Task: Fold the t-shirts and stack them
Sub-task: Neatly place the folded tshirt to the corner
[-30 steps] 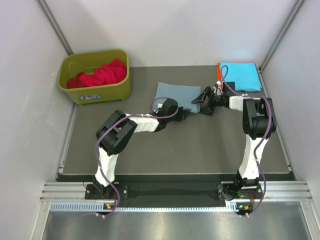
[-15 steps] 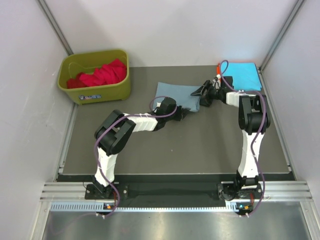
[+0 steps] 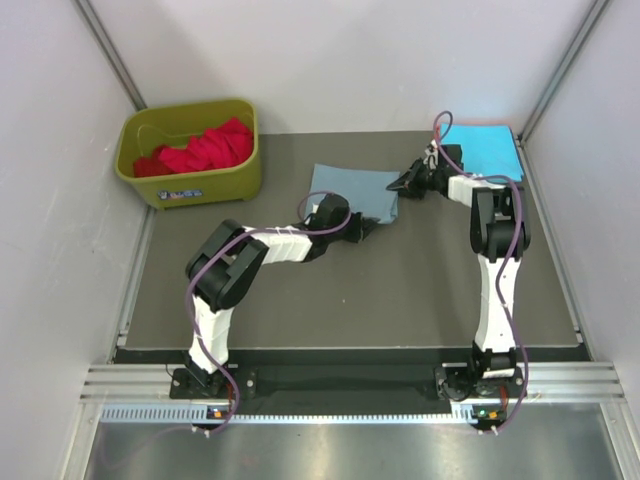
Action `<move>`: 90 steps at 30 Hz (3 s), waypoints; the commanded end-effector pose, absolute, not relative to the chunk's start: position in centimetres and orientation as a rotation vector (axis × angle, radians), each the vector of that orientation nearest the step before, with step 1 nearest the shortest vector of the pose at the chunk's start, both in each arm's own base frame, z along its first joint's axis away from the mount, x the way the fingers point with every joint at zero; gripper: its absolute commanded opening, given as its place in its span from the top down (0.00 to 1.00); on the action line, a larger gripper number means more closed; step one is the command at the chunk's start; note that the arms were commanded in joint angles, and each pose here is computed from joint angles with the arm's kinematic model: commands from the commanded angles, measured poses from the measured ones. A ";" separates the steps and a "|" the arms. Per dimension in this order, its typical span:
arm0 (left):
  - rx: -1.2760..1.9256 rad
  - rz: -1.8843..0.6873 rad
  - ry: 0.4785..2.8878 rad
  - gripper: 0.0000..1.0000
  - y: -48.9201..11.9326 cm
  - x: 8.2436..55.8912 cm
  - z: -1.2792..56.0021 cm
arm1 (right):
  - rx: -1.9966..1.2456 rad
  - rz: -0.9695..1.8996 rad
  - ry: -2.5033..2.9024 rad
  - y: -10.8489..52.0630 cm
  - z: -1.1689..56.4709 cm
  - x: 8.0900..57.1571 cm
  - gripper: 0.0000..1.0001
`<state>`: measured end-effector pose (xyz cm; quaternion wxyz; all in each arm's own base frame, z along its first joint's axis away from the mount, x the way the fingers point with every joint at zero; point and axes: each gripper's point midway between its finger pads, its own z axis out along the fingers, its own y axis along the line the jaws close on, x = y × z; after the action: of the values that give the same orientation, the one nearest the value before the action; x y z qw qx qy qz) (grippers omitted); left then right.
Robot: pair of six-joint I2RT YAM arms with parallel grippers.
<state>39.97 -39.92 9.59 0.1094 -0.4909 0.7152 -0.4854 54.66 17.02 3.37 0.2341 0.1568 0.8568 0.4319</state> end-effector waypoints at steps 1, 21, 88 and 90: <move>-1.291 -1.525 2.130 0.95 -40.4 39.6 13.4 | 0.343 1.150 2.299 16.9 5.7 56.0 0.94; -0.017 -0.841 2.488 0.62 -29.7 24.2 13.2 | -0.175 0.390 2.319 10.1 16.3 48.2 1.00; 0.140 -0.738 2.493 0.63 -20.0 26.4 12.0 | 0.005 -0.400 1.855 -8.9 30.7 63.6 1.00; 0.136 -0.743 2.501 0.63 -20.2 26.5 11.9 | 0.019 -0.400 1.855 -9.5 30.4 63.8 1.00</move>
<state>25.76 -19.69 10.72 0.2454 0.0503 0.9326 -0.2599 62.38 -7.78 25.62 0.5190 -0.0241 0.8395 -0.1590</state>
